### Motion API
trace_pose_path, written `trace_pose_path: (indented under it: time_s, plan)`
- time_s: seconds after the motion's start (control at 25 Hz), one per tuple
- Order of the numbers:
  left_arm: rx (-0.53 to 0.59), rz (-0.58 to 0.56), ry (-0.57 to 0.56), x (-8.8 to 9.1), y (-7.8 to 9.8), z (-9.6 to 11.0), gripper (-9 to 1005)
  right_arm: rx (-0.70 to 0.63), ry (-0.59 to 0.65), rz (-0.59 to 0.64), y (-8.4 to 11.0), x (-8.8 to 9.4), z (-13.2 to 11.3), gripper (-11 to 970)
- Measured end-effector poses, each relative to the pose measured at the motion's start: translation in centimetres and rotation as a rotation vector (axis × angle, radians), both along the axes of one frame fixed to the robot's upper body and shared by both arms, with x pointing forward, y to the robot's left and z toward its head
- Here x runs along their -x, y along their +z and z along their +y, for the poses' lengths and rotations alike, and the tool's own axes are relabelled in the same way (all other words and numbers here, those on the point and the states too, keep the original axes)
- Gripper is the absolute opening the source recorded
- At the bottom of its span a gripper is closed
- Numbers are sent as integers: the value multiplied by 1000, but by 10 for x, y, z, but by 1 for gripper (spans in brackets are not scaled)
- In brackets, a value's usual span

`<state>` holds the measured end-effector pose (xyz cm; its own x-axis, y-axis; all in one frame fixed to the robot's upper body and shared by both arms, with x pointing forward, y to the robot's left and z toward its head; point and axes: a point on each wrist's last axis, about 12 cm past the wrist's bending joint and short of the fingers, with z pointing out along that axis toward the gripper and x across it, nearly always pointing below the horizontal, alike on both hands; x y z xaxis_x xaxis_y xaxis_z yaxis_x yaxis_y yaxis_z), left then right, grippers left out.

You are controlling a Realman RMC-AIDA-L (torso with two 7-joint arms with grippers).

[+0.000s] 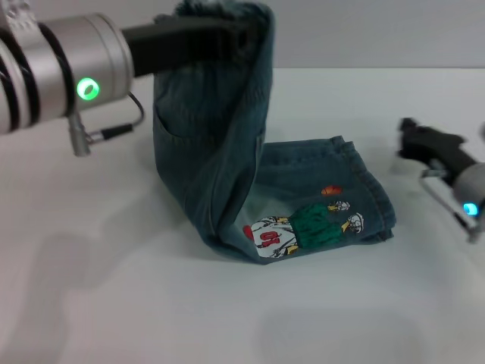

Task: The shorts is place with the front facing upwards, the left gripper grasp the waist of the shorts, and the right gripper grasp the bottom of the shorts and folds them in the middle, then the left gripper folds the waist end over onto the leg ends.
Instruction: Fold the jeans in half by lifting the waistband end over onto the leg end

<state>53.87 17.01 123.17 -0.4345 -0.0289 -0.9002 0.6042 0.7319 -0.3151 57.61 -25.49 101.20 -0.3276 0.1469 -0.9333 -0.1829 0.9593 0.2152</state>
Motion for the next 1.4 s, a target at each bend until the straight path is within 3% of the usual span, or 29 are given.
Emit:
trace_pose_path:
  time_s: [0.24, 0.48, 1.0, 1.4]
  plan:
    - [-13, 57, -50, 3, -23, -16, 86, -42, -175, -159, 4, 30, -56, 1]
    - [3, 109, -89, 6, -45, -28, 86, 24, -243, -342, 7, 72, -72, 1]
    - [2, 151, -141, 8, -62, -45, 88, 46, -272, -335, 3, 80, -77, 0]
    - [-73, 137, -285, 20, -85, -81, 89, 43, -267, -339, 4, 77, -75, 0]
